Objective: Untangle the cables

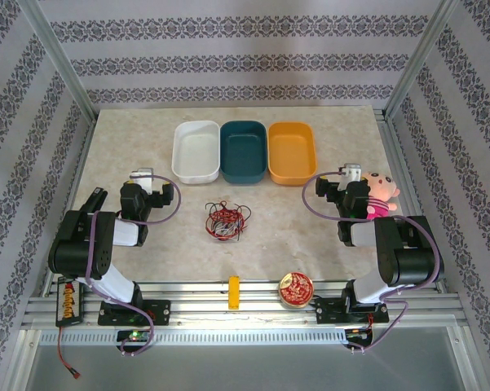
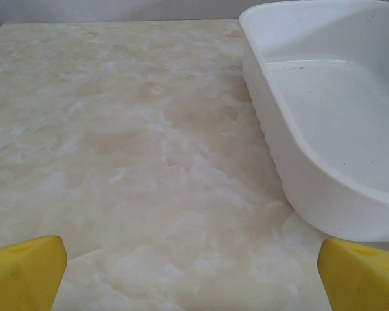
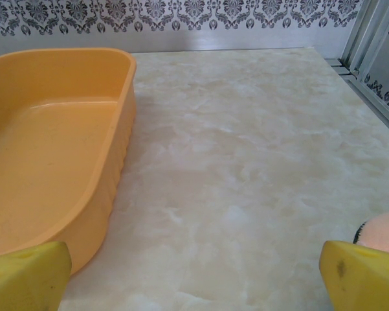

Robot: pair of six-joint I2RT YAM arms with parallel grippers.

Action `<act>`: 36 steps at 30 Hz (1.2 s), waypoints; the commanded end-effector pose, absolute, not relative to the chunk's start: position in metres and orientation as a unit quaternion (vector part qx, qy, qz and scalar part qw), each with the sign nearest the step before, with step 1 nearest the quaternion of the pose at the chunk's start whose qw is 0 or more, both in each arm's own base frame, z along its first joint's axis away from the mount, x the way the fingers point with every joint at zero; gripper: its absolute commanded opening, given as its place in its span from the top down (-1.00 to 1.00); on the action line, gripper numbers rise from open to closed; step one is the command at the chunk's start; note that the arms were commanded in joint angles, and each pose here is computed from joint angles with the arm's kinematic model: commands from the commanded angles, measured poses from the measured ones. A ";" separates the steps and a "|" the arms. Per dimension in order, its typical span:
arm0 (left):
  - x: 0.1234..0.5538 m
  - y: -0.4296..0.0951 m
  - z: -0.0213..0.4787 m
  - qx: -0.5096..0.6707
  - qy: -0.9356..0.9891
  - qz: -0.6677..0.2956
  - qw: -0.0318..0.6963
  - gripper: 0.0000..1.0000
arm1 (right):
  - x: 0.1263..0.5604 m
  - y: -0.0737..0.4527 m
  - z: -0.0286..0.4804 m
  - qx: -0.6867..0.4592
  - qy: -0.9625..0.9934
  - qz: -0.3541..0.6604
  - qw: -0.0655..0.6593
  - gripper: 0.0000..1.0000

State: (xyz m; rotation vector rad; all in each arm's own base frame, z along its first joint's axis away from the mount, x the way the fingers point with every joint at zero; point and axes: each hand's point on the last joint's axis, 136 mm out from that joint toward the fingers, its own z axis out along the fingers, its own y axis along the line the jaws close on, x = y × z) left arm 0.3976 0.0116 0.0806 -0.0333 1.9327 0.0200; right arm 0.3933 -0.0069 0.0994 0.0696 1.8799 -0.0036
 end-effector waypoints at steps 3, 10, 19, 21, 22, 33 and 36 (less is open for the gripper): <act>0.390 0.017 0.111 -0.032 0.803 0.021 0.594 -0.99 | 0.395 -0.009 0.124 0.040 0.794 -0.008 0.607 -0.96; 0.372 0.025 0.170 -0.075 0.783 0.016 0.618 -0.99 | 0.377 -0.030 0.166 0.106 0.777 -0.035 0.620 -0.97; 0.341 0.001 0.202 -0.139 0.785 -0.105 0.595 -0.99 | 0.346 -0.001 0.204 0.141 0.806 0.043 0.574 -0.96; 0.334 -0.017 0.197 -0.137 0.789 -0.146 0.581 -0.99 | 0.337 0.014 0.202 0.140 0.817 0.055 0.557 -0.97; 0.330 -0.027 0.191 -0.135 0.793 -0.163 0.571 -0.99 | 0.333 0.025 0.200 0.136 0.822 0.064 0.549 -0.96; 0.267 -0.120 0.118 -0.113 0.845 -0.274 0.446 -0.99 | 0.292 0.171 0.157 0.039 0.895 0.178 0.407 -0.88; 0.259 -0.127 0.110 -0.114 0.847 -0.280 0.438 -0.99 | 0.285 0.201 0.144 0.038 0.903 0.217 0.368 -0.70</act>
